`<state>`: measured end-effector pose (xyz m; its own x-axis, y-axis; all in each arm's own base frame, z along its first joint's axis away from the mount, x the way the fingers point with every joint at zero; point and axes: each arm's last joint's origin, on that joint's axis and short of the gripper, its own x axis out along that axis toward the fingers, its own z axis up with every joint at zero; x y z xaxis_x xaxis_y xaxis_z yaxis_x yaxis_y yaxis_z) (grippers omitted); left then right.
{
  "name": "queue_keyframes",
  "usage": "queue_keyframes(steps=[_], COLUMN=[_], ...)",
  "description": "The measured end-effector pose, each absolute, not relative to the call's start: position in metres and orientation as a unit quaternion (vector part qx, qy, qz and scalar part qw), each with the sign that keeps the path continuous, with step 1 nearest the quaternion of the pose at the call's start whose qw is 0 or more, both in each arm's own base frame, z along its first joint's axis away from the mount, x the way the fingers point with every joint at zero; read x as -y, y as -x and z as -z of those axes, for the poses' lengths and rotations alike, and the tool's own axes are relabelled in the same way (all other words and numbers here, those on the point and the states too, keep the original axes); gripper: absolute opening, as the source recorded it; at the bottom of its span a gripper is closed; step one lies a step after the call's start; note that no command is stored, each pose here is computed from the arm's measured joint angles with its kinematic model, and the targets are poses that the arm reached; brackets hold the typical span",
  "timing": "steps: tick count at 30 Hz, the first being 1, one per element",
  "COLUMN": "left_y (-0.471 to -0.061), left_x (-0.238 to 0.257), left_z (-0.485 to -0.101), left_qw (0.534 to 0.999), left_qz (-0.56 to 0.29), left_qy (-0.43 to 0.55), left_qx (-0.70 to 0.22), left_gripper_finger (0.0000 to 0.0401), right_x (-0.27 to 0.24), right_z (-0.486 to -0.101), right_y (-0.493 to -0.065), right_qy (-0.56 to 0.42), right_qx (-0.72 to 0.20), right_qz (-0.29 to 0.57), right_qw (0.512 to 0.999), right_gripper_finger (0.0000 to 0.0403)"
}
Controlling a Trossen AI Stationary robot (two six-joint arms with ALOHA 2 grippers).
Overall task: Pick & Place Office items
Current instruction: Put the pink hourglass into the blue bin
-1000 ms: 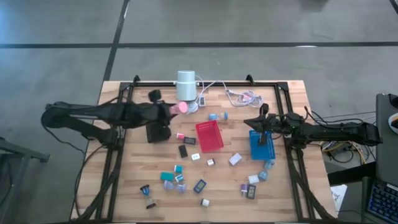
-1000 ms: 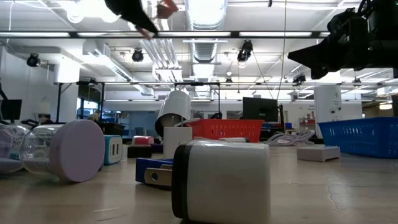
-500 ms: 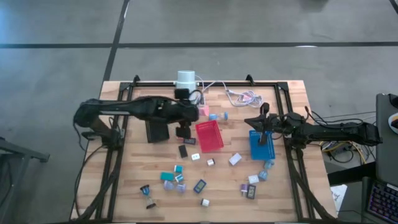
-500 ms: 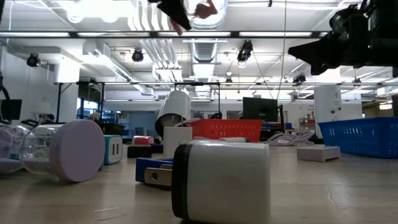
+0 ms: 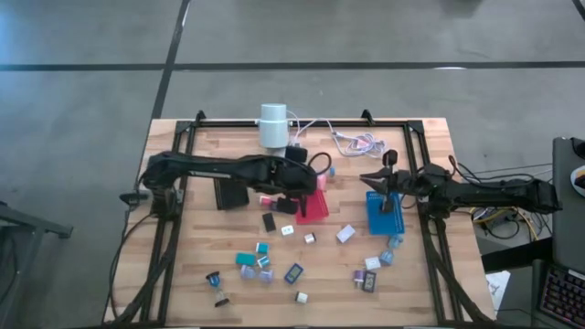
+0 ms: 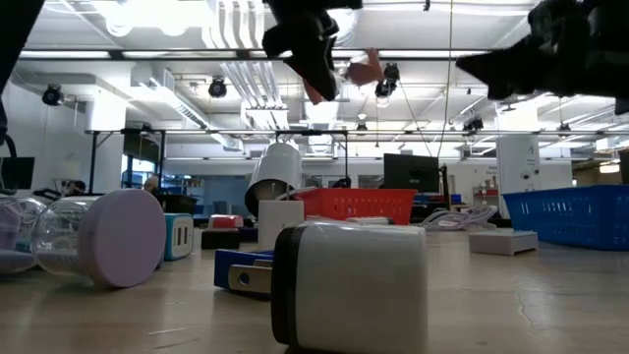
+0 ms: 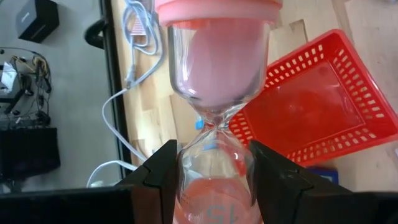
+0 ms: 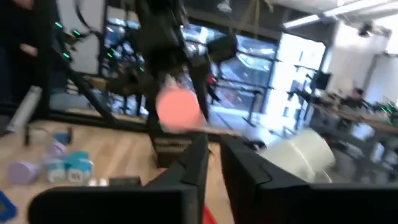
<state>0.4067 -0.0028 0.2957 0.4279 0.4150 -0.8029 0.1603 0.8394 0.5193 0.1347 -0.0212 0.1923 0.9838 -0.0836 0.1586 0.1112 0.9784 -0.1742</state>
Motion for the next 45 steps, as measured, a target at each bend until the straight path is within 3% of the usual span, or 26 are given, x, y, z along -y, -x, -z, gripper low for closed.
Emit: queue_keyframes(steps=[7,13,20,30,45], left_y=[-0.411,-0.402,-0.400,-0.399,-0.399], left_x=[0.008,0.010,0.017,0.020,0.021], left_z=[-0.296,-0.299,-0.298,-0.298,-0.298], left_qw=[0.803,0.796,0.797,0.796,0.797], left_qz=[-0.084,-0.100,-0.083,-0.076,-0.078], left_qy=[-0.262,-0.235,-0.217,-0.221,-0.217], left_qx=[-0.528,-0.549,-0.558,-0.559,-0.558], left_gripper_finger=[0.0152,0.0152,0.0152,0.0152,0.0152], right_x=[0.009,-0.002,-0.009,-0.011,-0.010], right_z=[-0.209,-0.220,-0.233,-0.235,-0.233], right_y=[-0.155,-0.180,-0.216,-0.257,-0.265], right_qy=[0.131,0.181,0.215,0.256,0.245], right_qx=[0.025,-0.015,-0.040,-0.077,-0.102], right_qz=[-0.007,0.017,0.006,-0.001,0.017], right_qw=[0.991,0.983,0.976,0.964,0.964], right_gripper_finger=[0.0150,0.0233,0.0299,0.0327,0.0325])
